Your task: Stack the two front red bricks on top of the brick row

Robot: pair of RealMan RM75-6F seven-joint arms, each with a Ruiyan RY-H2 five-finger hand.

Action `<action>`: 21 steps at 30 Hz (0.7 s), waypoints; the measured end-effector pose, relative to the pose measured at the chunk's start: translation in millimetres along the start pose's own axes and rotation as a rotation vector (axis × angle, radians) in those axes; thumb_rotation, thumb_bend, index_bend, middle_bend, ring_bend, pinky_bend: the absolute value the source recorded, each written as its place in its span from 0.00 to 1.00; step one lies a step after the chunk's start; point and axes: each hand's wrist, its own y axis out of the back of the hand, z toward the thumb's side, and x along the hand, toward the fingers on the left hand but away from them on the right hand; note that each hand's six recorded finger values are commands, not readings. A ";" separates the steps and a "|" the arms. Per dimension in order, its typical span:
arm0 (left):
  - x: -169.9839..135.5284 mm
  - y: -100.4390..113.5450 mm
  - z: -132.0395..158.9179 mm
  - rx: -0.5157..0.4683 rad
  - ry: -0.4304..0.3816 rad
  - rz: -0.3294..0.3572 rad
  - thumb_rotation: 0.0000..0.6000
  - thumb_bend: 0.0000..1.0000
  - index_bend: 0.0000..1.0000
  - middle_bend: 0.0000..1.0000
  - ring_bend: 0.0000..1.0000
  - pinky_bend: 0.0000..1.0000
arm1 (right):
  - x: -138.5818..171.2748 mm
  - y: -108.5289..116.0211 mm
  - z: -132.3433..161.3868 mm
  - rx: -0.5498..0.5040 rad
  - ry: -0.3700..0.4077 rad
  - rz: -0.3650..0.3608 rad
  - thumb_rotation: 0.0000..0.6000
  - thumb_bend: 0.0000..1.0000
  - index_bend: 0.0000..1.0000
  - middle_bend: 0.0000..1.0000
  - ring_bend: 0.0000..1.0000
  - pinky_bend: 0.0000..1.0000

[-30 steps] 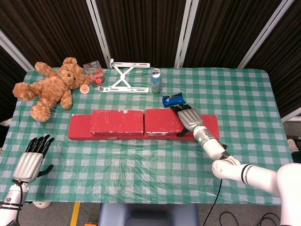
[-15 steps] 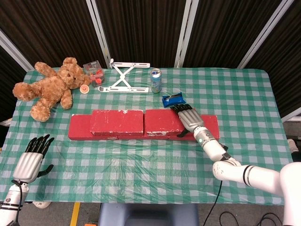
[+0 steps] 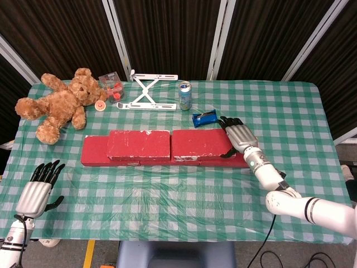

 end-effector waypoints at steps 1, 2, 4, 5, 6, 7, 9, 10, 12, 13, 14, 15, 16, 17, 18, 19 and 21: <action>-0.4 0.2 0.4 0.000 -0.001 0.001 1.00 0.26 0.00 0.00 0.00 0.06 | 1.8 1.8 -4.7 -0.003 -0.007 -0.004 0.83 0.11 0.18 0.07 0.00 0.09; -0.7 0.3 0.8 0.001 -0.002 0.002 1.00 0.26 0.00 0.00 0.00 0.06 | 4.6 4.1 -11.7 -0.007 -0.015 -0.009 0.81 0.11 0.20 0.07 0.00 0.09; -0.6 -0.1 1.5 0.003 -0.004 0.002 1.00 0.27 0.00 0.00 0.00 0.06 | 10.0 7.2 -25.5 -0.020 -0.034 -0.016 0.68 0.11 0.23 0.07 0.00 0.08; -0.3 -0.5 2.1 0.007 -0.005 0.001 1.00 0.27 0.00 0.00 0.00 0.06 | 14.6 8.2 -36.3 -0.029 -0.050 -0.018 0.61 0.11 0.24 0.06 0.00 0.07; -0.1 -1.1 2.8 0.009 -0.005 0.001 1.00 0.26 0.00 0.00 0.00 0.06 | 17.6 8.5 -42.4 -0.031 -0.055 -0.018 0.55 0.11 0.25 0.06 0.00 0.06; 0.1 -1.6 3.3 0.010 -0.006 0.000 1.00 0.26 0.00 0.00 0.00 0.06 | 20.2 8.5 -47.4 -0.026 -0.057 -0.017 0.48 0.11 0.26 0.05 0.00 0.05; 0.9 -2.9 4.4 0.011 -0.008 -0.004 1.00 0.26 0.00 0.00 0.00 0.06 | 26.3 6.9 -58.7 -0.006 -0.058 -0.013 0.43 0.11 0.28 0.05 0.00 0.04; 1.3 -3.4 5.0 0.011 -0.009 -0.005 1.00 0.26 0.00 0.00 0.00 0.06 | 28.7 5.4 -63.7 0.000 -0.058 -0.009 0.41 0.12 0.28 0.05 0.00 0.03; 2.0 -4.4 6.3 0.012 -0.012 -0.008 1.00 0.27 0.00 0.00 0.00 0.06 | 33.2 0.5 -76.1 0.007 -0.065 0.005 0.40 0.12 0.29 0.04 0.00 0.02; 2.2 -4.7 6.7 0.011 -0.013 -0.009 1.00 0.27 0.00 0.00 0.00 0.06 | 34.5 -1.9 -81.5 0.009 -0.070 0.012 0.40 0.12 0.30 0.04 0.00 0.02; 2.5 -4.9 7.1 0.011 -0.013 -0.009 1.00 0.27 0.00 0.00 0.00 0.06 | 35.4 -5.2 -87.9 0.012 -0.076 0.022 0.40 0.12 0.30 0.04 0.00 0.02; 2.7 -5.0 7.2 0.012 -0.013 -0.009 1.00 0.27 0.00 0.00 0.00 0.06 | 35.6 -8.0 -91.4 0.015 -0.080 0.029 0.40 0.12 0.30 0.04 0.00 0.01; 2.9 -5.2 7.3 0.012 -0.013 -0.009 1.00 0.27 0.00 0.00 0.00 0.06 | 35.3 -11.5 -93.8 0.016 -0.081 0.038 0.40 0.12 0.31 0.04 0.00 0.01; 3.1 -5.5 7.3 0.012 -0.013 -0.010 1.00 0.27 0.00 0.00 0.00 0.06 | 34.4 -16.4 -95.2 0.016 -0.081 0.049 0.40 0.12 0.31 0.04 0.00 0.01; 3.3 -5.7 7.3 0.013 -0.013 -0.011 1.00 0.27 0.00 0.00 0.00 0.06 | 33.4 -20.1 -95.1 0.016 -0.079 0.057 0.40 0.12 0.32 0.04 0.00 0.00; 3.5 -5.9 7.3 0.013 -0.013 -0.012 1.00 0.27 0.00 0.00 0.00 0.06 | 32.3 -23.5 -94.4 0.017 -0.076 0.064 0.40 0.12 0.32 0.04 0.00 0.00; 3.6 -6.0 6.6 0.013 -0.010 -0.013 1.00 0.27 0.00 0.00 0.00 0.06 | 29.7 -30.4 -91.2 0.019 -0.066 0.077 0.40 0.12 0.33 0.04 0.00 0.00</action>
